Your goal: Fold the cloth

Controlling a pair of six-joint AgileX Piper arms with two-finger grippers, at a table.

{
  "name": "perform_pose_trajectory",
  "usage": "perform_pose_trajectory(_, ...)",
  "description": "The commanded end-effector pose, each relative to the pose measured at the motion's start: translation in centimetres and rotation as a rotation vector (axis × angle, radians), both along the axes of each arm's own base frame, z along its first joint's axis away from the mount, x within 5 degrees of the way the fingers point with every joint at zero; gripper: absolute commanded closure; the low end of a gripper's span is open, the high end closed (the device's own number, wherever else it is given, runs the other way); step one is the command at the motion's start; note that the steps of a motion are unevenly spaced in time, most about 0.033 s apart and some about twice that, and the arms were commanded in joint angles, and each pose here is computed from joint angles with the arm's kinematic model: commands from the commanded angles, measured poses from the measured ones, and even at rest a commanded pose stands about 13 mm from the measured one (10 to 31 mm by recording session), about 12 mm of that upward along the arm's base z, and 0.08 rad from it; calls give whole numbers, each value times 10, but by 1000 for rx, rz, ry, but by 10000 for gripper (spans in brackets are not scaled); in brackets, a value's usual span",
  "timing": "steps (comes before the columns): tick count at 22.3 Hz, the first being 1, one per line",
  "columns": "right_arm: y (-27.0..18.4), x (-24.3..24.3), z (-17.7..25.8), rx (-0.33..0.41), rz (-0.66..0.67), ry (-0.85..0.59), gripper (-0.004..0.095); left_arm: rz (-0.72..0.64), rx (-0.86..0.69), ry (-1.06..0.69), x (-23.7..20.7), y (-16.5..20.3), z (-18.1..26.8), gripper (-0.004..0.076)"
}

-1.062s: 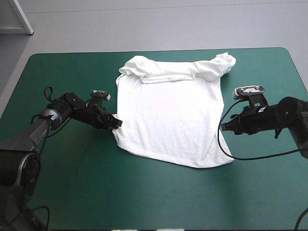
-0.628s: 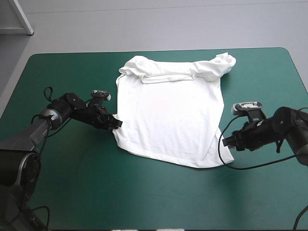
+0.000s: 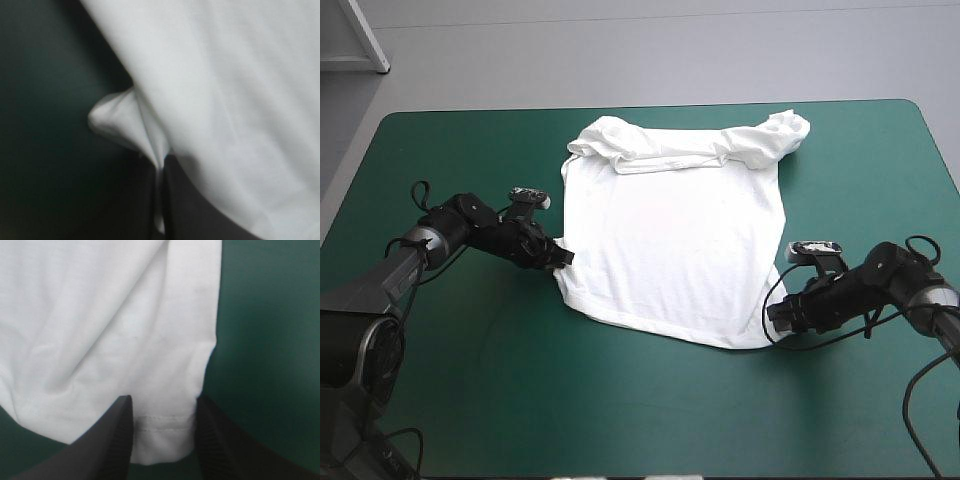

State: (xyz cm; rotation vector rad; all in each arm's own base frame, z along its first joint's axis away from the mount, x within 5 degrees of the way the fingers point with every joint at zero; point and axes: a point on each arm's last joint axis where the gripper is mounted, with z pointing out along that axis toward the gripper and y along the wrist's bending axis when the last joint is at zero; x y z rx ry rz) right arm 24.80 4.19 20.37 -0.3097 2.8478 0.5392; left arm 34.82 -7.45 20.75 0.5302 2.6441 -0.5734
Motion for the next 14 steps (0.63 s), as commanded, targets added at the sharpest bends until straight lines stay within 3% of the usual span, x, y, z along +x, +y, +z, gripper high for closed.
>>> perform_pose_trajectory(1,11,0,-3,4,51,-3,802,13,-31,-68,0,-2,22,705)
perform_pose_trajectory(2,13,2,-2,-3,53,-25,922,10,-31,-72,0,-2,23,705)
perform_pose_trajectory(4,13,8,1,-12,23,-87,908,3,-36,-78,0,-3,23,705)
perform_pose_trajectory(7,9,18,33,-30,-21,-293,908,-4,-31,-117,-2,-2,31,705)
perform_pose_trajectory(9,7,21,71,-48,-21,-465,908,16,-39,-188,-5,-1,49,705)
perform_pose_trajectory(14,6,20,139,-46,-25,-703,908,41,-61,-348,-19,1,93,705)
